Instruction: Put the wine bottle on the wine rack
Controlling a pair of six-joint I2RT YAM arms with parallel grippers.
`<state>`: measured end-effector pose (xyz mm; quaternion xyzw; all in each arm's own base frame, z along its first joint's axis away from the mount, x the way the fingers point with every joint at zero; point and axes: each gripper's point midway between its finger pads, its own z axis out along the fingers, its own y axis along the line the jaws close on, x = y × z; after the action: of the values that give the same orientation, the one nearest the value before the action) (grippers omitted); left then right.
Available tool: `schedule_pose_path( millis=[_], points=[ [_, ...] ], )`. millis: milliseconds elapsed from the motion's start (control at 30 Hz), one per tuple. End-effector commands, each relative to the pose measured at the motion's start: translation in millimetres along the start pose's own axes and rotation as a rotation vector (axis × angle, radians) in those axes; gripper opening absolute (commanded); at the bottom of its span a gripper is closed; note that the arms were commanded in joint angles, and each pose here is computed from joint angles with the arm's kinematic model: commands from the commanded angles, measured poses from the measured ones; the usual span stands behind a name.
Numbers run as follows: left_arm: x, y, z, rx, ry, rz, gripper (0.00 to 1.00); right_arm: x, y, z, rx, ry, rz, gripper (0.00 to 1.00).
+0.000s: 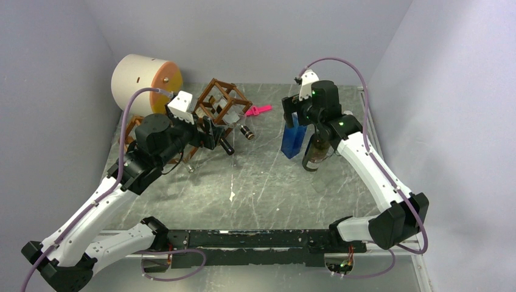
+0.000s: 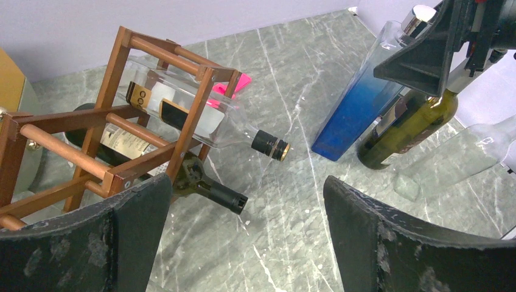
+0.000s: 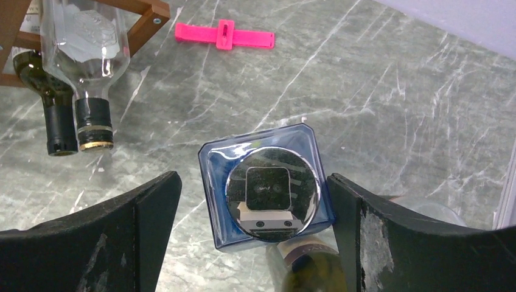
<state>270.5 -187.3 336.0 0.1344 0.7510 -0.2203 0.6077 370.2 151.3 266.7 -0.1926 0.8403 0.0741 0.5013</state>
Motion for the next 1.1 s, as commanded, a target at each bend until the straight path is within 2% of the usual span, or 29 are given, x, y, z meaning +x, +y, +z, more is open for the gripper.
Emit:
schedule_pose_path(
  millis=[0,100,300,433,633,767,933,1067],
  points=[
    [-6.4,-6.1,1.4,0.032,-0.013,-0.006,0.98,0.2,3.7,-10.3,-0.037,0.003,-0.029,0.91],
    [-5.3,-6.2,2.4,0.032,-0.007,-0.006,0.98,0.8,4.8,-12.0,-0.042,0.006,-0.037,0.83],
    [-3.0,-7.0,4.3,0.037,-0.006,-0.009,0.98,-13.3,5.6,-22.7,-0.051,-0.066,-0.043,0.44],
    [-2.1,-7.6,7.0,0.041,-0.011,-0.007,0.98,-29.9,14.2,-32.8,-0.097,-0.132,-0.021,0.27],
    [5.2,-17.4,13.0,0.101,-0.006,0.003,0.98,-45.5,31.8,-44.8,-0.187,-0.192,0.058,0.21],
    [24.1,-39.0,15.8,0.253,0.015,0.069,0.93,-52.3,42.6,-54.4,-0.240,-0.222,0.141,0.20],
    [47.9,-63.1,21.6,0.404,0.036,0.071,1.00,-59.8,49.7,-70.3,-0.280,-0.257,0.210,0.20],
    [64.4,-80.0,29.8,0.489,0.051,0.052,0.99,-64.0,55.8,-83.7,-0.319,-0.287,0.242,0.20]
  ],
)
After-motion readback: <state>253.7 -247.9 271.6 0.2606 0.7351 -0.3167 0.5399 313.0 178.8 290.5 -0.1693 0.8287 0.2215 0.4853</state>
